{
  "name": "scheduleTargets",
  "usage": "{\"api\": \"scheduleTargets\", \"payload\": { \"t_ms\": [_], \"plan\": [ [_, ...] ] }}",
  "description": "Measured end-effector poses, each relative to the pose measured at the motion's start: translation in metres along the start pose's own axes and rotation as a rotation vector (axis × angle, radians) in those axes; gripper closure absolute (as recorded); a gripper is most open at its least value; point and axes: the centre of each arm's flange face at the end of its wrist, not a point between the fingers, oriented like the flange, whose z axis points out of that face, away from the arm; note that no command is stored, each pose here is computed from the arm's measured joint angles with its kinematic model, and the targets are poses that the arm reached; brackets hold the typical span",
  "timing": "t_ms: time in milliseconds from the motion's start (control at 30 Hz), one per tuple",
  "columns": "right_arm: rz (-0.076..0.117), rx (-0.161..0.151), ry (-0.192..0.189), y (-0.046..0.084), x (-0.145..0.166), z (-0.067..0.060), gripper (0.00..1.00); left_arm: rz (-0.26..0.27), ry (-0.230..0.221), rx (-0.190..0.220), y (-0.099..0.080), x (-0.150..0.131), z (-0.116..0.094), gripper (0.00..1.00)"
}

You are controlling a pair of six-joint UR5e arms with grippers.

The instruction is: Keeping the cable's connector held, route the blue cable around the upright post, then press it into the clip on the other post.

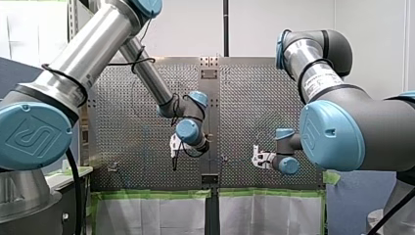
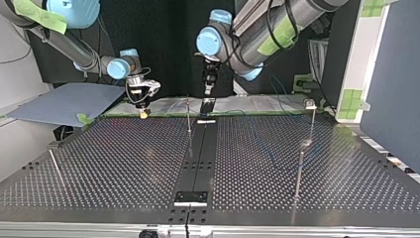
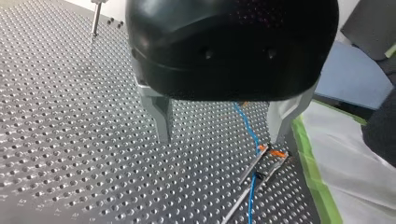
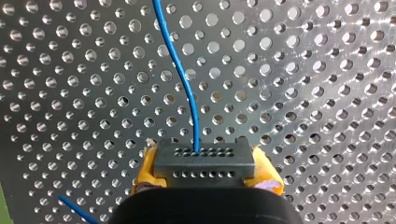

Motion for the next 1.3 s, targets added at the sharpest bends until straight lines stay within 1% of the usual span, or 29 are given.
{"api": "scheduleTargets", "payload": {
  "t_ms": [133, 300, 500, 733, 933, 1100, 1300],
  "plan": [
    [0.001, 0.002, 0.000, 0.000, 0.000, 0.000, 1.00, 0.022, 0.004, -0.019, 0.006, -0.005, -0.019, 0.00],
    [0.002, 0.001, 0.000, 0.001, 0.000, 0.000, 1.00, 0.028, 0.001, -0.039, 0.013, -0.009, -0.039, 0.00],
    [0.004, 0.001, 0.000, 0.001, 0.000, 0.000, 1.00, 0.032, 0.000, -0.041, 0.021, -0.014, -0.062, 0.00],
    [0.010, 0.007, -0.001, 0.002, 0.000, 0.000, 1.00, 0.065, 0.000, -0.042, 0.032, -0.018, -0.093, 0.00],
    [0.010, 0.012, -0.001, 0.000, 0.000, 0.000, 1.00, 0.072, -0.003, -0.046, 0.041, -0.021, -0.116, 0.00],
    [0.010, 0.015, -0.001, -0.002, 0.000, 0.000, 1.00, 0.061, -0.030, -0.037, 0.041, -0.033, -0.128, 0.00],
    [0.009, 0.017, -0.001, -0.003, 0.000, 0.000, 1.00, 0.035, -0.084, -0.022, 0.038, -0.058, -0.139, 0.00]
  ]
}}
